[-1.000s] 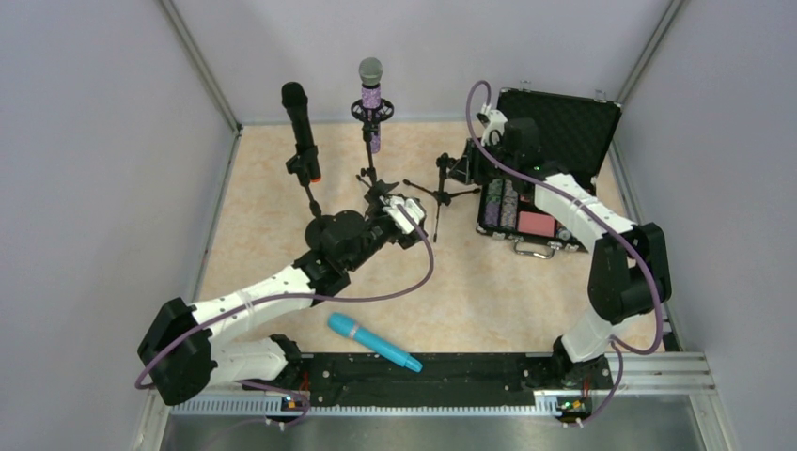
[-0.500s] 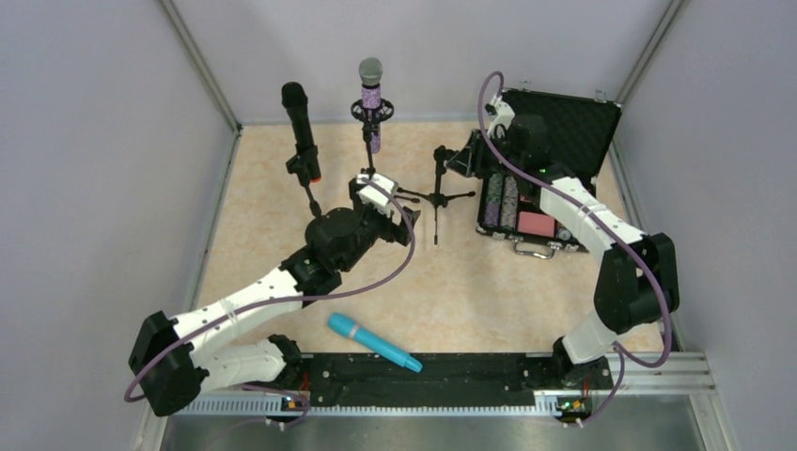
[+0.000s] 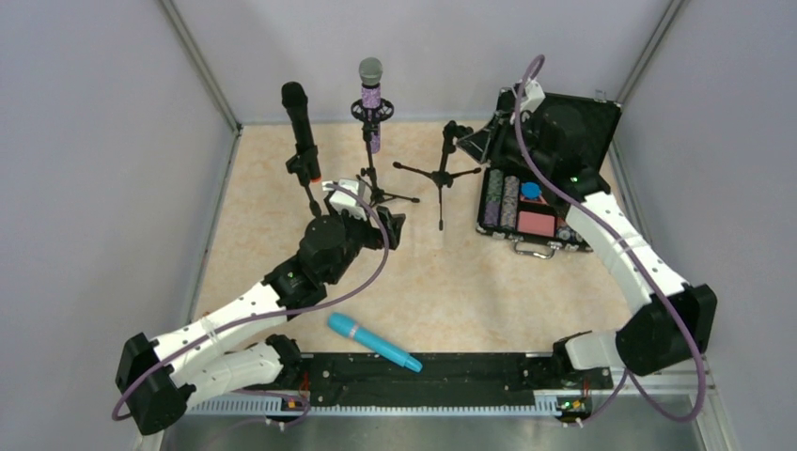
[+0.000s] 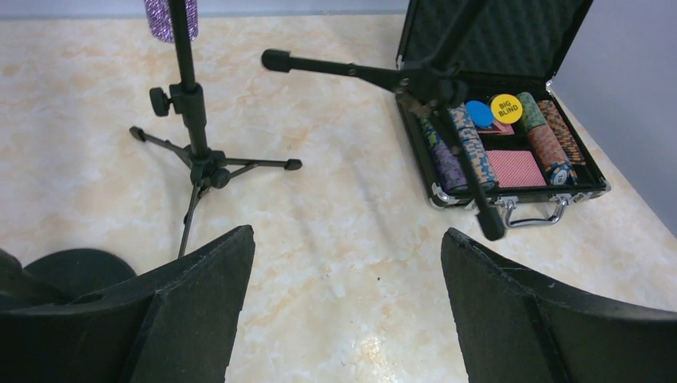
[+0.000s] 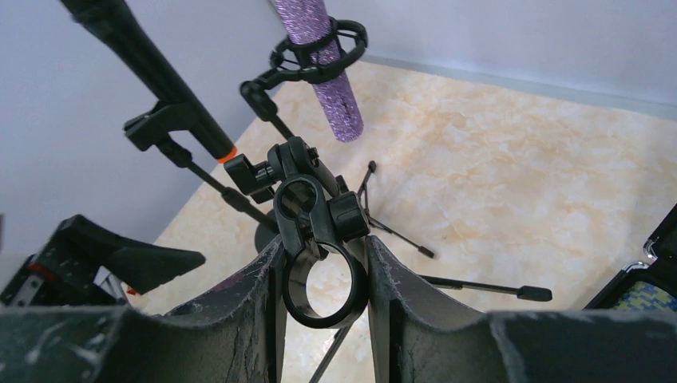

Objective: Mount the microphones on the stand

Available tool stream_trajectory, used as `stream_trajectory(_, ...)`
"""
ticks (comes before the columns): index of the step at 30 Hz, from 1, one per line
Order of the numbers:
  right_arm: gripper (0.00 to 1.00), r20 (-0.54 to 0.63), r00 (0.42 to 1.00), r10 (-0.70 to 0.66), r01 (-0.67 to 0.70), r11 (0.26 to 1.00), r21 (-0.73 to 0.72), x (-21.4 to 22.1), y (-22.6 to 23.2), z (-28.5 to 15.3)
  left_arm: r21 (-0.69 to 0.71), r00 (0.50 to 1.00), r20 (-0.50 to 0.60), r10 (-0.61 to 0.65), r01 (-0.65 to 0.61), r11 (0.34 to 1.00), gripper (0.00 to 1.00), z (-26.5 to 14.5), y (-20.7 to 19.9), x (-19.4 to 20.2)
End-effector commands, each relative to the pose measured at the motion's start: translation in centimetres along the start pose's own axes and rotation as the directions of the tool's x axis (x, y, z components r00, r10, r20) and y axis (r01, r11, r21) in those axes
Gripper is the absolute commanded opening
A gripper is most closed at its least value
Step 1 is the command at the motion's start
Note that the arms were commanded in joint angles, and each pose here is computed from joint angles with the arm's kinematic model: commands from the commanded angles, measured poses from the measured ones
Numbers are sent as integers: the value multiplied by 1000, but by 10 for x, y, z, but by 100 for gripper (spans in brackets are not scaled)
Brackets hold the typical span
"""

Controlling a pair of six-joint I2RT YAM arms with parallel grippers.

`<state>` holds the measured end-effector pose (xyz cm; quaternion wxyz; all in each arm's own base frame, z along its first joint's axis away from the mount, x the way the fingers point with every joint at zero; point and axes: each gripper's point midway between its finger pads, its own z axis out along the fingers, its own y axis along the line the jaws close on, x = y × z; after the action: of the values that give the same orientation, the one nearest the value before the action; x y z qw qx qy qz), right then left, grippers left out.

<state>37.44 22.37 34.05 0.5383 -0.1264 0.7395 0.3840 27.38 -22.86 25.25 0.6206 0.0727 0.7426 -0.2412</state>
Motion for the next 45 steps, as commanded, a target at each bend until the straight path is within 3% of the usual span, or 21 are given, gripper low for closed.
stream_trajectory(1, 0, 101, 995, -20, 28, 997, -73, -24, 35, -29, -71, 996, 28, -89, 91, 993, 91, -9, 12, -5)
stream_trajectory(9, 0, -21, 999, 27, -30, 984, -174, 32, 46, -40, -107, 987, 16, -158, 159, 981, 91, -19, 22, 6)
stream_trajectory(18, 0, -158, 983, -93, 50, 966, -254, 103, 63, -30, -227, 951, -74, -300, 277, 934, 93, -37, 40, 44)
stream_trajectory(33, 0, -156, 973, -168, 117, 950, -288, 162, 49, -32, -274, 877, -201, -436, 377, 885, 93, -62, 42, 91)
stream_trajectory(38, 16, -173, 970, -170, 118, 954, -274, 168, 45, -32, -299, 869, -222, -442, 371, 879, 94, -69, 44, 90)
stream_trajectory(41, 43, -182, 967, -177, 128, 958, -255, 166, 41, -32, -305, 860, -238, -451, 375, 875, 94, -72, 43, 91)
stream_trajectory(45, 61, -167, 965, -200, 158, 959, -233, 159, 40, -34, -306, 837, -258, -483, 403, 863, 94, -75, 38, 94)
